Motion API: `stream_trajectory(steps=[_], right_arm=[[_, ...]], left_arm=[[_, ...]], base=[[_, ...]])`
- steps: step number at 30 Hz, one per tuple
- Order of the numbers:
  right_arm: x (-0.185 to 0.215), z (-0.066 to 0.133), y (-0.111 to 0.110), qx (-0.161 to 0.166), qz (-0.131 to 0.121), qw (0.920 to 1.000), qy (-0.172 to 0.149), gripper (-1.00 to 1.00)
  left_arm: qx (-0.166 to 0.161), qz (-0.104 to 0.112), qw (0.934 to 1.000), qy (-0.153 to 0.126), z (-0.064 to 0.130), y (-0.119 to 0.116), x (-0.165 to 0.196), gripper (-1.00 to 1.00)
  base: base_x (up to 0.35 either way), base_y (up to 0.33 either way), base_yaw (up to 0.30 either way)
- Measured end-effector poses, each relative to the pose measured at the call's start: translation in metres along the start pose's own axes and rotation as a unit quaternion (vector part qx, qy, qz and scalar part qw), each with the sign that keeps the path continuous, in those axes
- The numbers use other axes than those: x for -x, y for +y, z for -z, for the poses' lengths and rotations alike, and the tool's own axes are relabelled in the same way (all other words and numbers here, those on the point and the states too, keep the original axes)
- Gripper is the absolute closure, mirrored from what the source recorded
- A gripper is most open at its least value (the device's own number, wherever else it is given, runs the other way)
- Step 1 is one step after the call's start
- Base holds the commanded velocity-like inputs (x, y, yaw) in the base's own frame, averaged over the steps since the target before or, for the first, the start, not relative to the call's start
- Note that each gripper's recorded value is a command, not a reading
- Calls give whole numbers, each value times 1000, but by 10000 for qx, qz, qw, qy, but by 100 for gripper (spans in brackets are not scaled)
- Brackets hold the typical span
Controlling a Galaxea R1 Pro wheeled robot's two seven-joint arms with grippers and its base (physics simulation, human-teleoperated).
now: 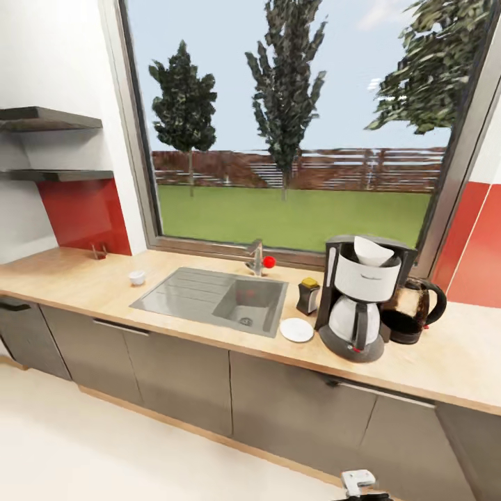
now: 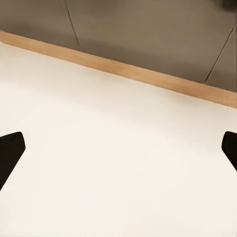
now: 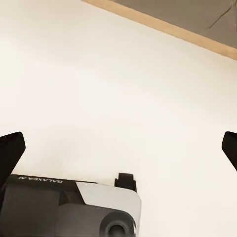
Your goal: Set up a coffee station on the kitchen countertop: keep the coffee maker on the countertop, move the bottle of coffee from the kitchen shelf to the counter next to the coffee maker, place a paper coffee filter on top of the coffee maker, put the saucer next to the coffee maker with the coffee cup on the saucer, and place the electric kettle next to the coffee maker.
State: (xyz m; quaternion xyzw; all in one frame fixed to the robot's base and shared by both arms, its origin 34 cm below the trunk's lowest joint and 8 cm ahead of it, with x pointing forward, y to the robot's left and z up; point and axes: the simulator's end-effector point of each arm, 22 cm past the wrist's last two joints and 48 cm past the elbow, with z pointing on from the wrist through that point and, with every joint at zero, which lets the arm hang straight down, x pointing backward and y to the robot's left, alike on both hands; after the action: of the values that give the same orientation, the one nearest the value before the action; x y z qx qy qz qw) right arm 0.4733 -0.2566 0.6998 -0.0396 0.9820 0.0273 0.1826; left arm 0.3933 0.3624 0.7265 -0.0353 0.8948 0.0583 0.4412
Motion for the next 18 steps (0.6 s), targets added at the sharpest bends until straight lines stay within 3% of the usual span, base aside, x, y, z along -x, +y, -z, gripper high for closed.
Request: stream_trajectory(steps=[4, 8, 15, 18], right_arm=[[-1, 0, -3, -16, -2, 10000, 12, -100], [-3, 0, -9, -72, 39, 10000, 37, -100], [-30, 0, -24, -227, 753, 9965, 266, -100], [-33, -1, -23, -223, 841, 9958, 285, -100]], left_arm=[[1, -1, 10000, 6, 0, 0, -1, -100], [0, -1, 10000, 7, 0, 0, -1, -100], [9, 5, 10000, 10, 0, 0, -1, -100], [16, 9, 10000, 10, 0, 1, -1, -100]], base=[[228, 278, 249], [236, 273, 77], [237, 272, 8], [228, 275, 0]])
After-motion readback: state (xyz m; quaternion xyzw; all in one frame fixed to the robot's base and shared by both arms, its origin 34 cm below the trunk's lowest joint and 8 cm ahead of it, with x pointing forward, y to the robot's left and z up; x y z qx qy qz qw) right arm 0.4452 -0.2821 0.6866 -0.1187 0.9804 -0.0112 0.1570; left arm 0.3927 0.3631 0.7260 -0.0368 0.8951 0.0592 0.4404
